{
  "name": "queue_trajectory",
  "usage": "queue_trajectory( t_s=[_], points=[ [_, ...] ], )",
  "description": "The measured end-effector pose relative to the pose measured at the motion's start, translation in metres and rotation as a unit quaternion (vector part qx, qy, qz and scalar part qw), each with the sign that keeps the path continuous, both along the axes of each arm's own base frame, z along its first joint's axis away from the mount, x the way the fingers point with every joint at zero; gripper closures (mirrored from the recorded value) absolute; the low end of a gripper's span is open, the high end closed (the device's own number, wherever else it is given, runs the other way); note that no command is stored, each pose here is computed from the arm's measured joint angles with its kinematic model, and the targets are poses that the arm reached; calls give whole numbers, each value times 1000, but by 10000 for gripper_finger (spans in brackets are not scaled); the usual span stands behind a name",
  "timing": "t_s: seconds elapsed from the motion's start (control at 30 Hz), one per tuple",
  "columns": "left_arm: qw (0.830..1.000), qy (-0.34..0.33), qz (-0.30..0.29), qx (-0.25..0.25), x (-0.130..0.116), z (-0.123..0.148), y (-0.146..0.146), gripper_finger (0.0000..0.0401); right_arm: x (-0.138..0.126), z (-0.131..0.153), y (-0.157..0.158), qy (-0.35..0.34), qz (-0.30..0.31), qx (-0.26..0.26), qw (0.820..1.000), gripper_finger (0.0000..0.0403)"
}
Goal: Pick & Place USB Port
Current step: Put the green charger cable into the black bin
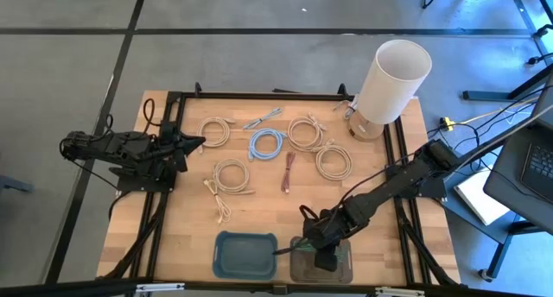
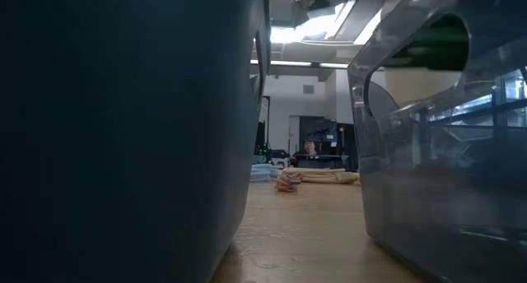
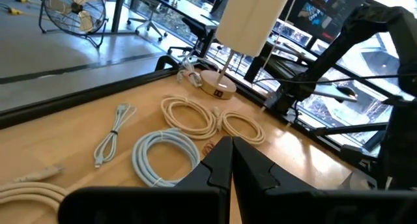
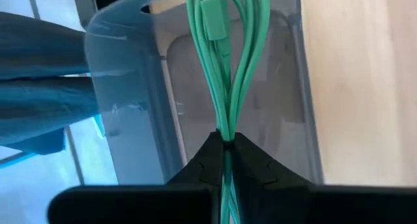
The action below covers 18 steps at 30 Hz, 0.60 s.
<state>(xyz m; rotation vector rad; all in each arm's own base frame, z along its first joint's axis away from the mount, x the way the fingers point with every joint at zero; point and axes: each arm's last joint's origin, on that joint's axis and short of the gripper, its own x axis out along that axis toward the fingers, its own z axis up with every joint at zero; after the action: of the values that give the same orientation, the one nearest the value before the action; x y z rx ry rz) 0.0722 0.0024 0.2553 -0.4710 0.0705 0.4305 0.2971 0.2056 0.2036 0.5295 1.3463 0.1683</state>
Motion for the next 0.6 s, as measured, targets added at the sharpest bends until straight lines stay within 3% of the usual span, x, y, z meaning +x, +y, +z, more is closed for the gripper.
queue_trajectory(
  t_s=[0.6],
  points=[
    [1000, 10, -7, 24, 0, 0, 0, 397, -18, -46, -4, 8, 2, 26, 1000, 388]
  ],
)
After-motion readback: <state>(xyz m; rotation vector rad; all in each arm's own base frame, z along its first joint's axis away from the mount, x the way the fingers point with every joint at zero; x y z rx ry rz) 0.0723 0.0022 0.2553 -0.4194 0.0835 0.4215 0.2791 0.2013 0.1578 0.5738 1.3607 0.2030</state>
